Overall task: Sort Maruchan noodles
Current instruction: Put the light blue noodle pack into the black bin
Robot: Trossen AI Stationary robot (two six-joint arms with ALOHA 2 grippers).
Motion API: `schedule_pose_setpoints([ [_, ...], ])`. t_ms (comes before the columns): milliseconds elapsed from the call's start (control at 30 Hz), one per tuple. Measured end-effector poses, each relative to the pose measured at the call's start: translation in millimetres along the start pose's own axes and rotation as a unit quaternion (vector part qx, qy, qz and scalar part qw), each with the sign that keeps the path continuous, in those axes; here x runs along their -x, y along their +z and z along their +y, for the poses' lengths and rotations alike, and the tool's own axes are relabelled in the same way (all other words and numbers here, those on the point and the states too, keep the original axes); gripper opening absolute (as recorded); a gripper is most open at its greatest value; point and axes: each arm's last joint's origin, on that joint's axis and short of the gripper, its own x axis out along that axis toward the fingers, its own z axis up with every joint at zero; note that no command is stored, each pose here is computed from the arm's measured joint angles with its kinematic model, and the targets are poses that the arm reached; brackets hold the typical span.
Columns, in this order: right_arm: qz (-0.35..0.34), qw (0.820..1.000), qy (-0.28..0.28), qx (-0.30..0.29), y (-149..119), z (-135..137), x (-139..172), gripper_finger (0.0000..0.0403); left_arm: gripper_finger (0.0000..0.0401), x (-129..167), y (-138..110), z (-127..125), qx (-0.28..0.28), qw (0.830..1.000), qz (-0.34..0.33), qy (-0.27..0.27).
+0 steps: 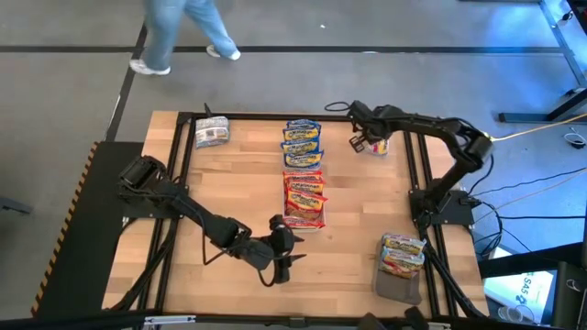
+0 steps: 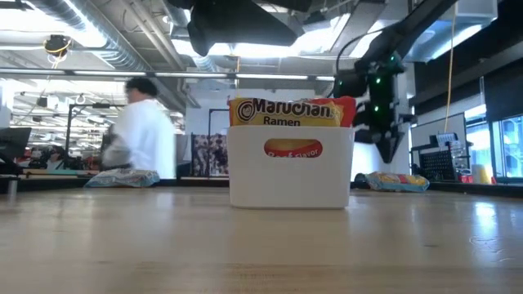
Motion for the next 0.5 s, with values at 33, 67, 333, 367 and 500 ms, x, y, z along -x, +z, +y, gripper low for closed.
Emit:
schedule_pose_setpoints([
  [33, 0.005, 1.000, -0.001, -0.004, 0.4, 1.9, -4.0, 0.0002, 0.0195, 0.1, 0.0, -0.1, 0.000, 1.000, 0.000, 0.000],
  [67, 0.012, 1.000, -0.003, -0.007, 0.4, 3.6, -8.0, 0.0004, 0.0195, 0.3, -0.2, -0.5, 0.000, 1.000, 0.000, -0.001],
  [333, 0.029, 0.999, -0.032, -0.025, 4.1, 12.5, -33.8, 0.0005, 0.0195, 1.0, -0.7, -1.6, 0.000, 1.000, 0.000, -0.002],
  [367, 0.028, 0.999, -0.032, -0.027, 4.4, 12.9, -34.5, 0.0005, 0.0195, 1.1, -0.7, -1.8, 0.000, 1.000, 0.000, -0.003],
  [500, 0.034, 0.999, -0.023, -0.012, 2.4, 15.7, -31.9, 0.0005, 0.0195, 1.6, -1.0, -2.5, 0.000, 1.000, 0.001, -0.004],
])
